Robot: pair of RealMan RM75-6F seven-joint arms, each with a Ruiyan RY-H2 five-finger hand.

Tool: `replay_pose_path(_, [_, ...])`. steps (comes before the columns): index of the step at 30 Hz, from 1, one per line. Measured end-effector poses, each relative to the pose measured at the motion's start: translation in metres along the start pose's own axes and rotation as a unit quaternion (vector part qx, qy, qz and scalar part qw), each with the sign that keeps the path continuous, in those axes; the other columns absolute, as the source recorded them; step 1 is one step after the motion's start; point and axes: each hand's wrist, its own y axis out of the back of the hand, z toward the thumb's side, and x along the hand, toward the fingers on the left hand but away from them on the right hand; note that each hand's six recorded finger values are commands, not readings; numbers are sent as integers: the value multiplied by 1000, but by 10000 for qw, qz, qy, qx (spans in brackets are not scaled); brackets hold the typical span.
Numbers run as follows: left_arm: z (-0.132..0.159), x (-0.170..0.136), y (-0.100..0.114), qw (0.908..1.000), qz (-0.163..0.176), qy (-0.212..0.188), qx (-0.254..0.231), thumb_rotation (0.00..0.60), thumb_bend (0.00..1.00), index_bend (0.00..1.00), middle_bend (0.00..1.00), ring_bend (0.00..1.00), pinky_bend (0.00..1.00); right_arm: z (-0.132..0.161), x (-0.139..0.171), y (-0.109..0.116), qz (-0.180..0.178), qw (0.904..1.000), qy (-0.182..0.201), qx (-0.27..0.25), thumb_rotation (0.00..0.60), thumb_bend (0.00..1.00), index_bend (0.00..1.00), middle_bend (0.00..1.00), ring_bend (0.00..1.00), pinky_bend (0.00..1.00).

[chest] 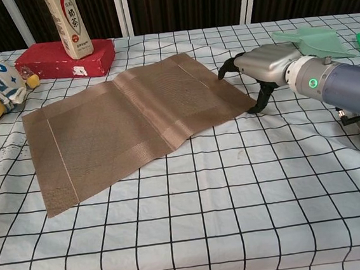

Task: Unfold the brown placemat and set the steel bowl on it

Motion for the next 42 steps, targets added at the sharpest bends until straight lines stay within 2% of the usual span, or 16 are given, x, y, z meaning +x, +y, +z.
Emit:
replay_pose_path(6, [0, 0, -1, 10000, -35, 7, -30, 600, 23, 53, 22, 2, 11, 0, -1, -3, -41, 9999, 26, -112, 600, 116, 203, 101, 80, 209])
replay_pose_path(14, [0, 0, -1, 10000, -56, 16, -60, 600, 23, 53, 22, 2, 11, 2, -1, -4, -107, 9996, 98, -238, 600, 306, 210, 102, 80, 209])
replay_pose_path(21, [0, 1, -1, 9999, -62, 30, -91, 600, 24, 54, 23, 3, 11, 3, -2, -4, -172, 9992, 140, -322, 600, 356, 226, 102, 80, 209])
replay_pose_path(26, [-1, 1, -1, 9999, -60, 49, -112, 600, 23, 54, 23, 3, 11, 4, -2, -3, -231, 9988, 157, -401, 600, 355, 308, 137, 99, 209])
replay_pose_path(33, [0, 0, -2, 9999, -90, 61, -132, 600, 24, 54, 23, 3, 11, 6, 1, 3, -433, 9976, 244, -490, 600, 346, 449, 246, 130, 209])
replay_pose_path(37, [1, 0, -2, 9998, -97, 60, -139, 600, 24, 54, 23, 3, 11, 6, 2, 3, -458, 9973, 270, -512, 600, 345, 556, 278, 143, 209])
replay_pose_path(42, [0, 0, -2, 9998, -110, 69, -149, 600, 24, 54, 23, 3, 11, 6, 5, 3, -461, 9972, 299, -504, 600, 346, 572, 283, 146, 209])
